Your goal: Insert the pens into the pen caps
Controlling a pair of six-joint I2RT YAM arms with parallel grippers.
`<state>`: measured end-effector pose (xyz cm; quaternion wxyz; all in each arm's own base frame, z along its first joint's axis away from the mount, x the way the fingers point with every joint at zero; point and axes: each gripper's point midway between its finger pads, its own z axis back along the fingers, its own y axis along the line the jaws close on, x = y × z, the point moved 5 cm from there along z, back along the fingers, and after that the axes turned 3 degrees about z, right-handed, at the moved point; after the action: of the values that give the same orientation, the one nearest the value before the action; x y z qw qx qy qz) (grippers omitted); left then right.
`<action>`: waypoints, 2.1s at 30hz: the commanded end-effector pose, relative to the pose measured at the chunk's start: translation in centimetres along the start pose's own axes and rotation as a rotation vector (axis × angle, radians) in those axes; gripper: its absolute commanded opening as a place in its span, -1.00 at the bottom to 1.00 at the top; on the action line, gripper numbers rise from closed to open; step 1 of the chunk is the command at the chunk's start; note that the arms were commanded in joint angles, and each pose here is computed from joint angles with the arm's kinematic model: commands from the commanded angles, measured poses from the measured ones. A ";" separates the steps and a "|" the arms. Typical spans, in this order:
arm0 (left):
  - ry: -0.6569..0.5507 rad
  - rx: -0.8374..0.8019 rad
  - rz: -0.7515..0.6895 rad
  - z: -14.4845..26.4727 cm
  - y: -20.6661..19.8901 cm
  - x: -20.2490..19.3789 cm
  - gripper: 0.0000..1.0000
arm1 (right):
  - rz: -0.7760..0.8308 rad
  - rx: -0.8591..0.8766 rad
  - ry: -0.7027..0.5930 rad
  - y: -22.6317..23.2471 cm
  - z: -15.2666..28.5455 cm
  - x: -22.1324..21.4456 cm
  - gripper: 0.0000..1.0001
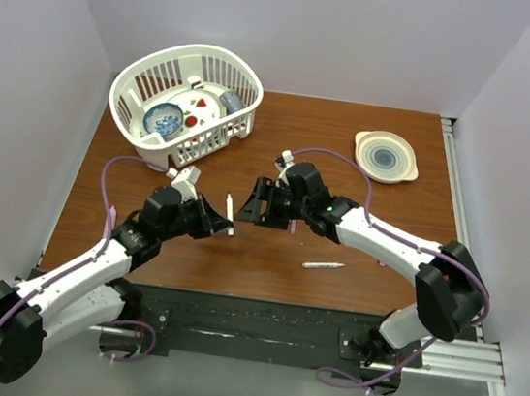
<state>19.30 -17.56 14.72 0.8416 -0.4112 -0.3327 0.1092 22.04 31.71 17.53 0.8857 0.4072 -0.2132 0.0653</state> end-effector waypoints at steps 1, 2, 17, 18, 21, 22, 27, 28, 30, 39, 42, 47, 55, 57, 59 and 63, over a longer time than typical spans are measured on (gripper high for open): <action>0.065 -0.228 -0.101 0.2 -2.6 -0.7 -1.00 | 0.040 0.109 -0.064 4.4 -0.3 1.8 0.37; 0.073 -0.239 -0.103 0.3 -2.6 -1.0 -1.00 | 0.037 0.099 -0.055 4.3 -0.8 1.6 0.36; 0.044 -0.352 -0.160 1.9 -4.2 -0.8 -1.00 | 0.034 0.059 -0.106 4.0 -1.3 1.9 -0.86; 0.042 -0.358 -0.164 1.9 -4.5 -0.6 -1.00 | 0.041 0.066 -0.111 4.3 -1.0 1.9 -1.00; 0.044 -0.363 -0.169 2.0 -4.7 -0.5 -0.58 | 0.058 0.104 -0.128 5.1 -0.2 2.1 -1.00; 0.039 -0.365 -0.168 2.0 -4.7 -0.4 -0.40 | 0.062 0.115 -0.134 5.4 0.0 2.2 -1.00; 0.040 -0.401 -0.180 2.2 -5.3 -0.4 -0.19 | 0.080 0.211 -0.167 6.8 1.1 2.5 -1.00; 0.049 -0.403 -0.176 2.2 -5.3 -0.5 -0.21 | 0.081 0.224 -0.174 7.1 1.5 2.5 -1.00; 0.049 -0.415 -0.181 2.2 -5.4 -0.5 -0.40 | 0.094 0.229 -0.175 7.2 1.6 2.5 -1.00; 0.059 -0.458 -0.210 1.8 -6.2 -0.1 -1.00 | 0.160 0.246 -0.105 7.4 1.1 0.9 -1.00; 0.071 -0.488 -0.223 1.7 -6.6 -0.1 -1.00 | 0.191 0.248 -0.078 7.4 1.0 0.5 -1.00; 0.045 -0.489 -0.250 1.7 -7.2 0.6 -1.00 | 0.235 0.206 -0.057 7.3 1.8 0.6 -0.31; -0.020 -0.248 -0.330 2.4 -4.8 2.3 -1.00 | 0.487 0.116 -0.224 8.4 7.2 3.7 0.03; -0.036 -0.153 -0.306 2.9 -3.7 2.8 -1.00 | 0.521 0.028 -0.255 7.2 7.8 4.7 0.02; -0.047 -0.120 -0.306 3.2 -3.7 3.4 -1.00 | 0.562 0.019 -0.268 6.4 8.3 5.6 0.01; -0.027 -0.001 -0.364 3.6 -2.3 4.0 -1.00 | 0.721 0.092 -0.328 5.8 8.8 6.7 0.01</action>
<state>19.20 -16.78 20.09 0.8118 -0.4216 -0.4027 -0.0307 21.81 30.01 29.39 0.7844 0.3863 -0.4196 0.2437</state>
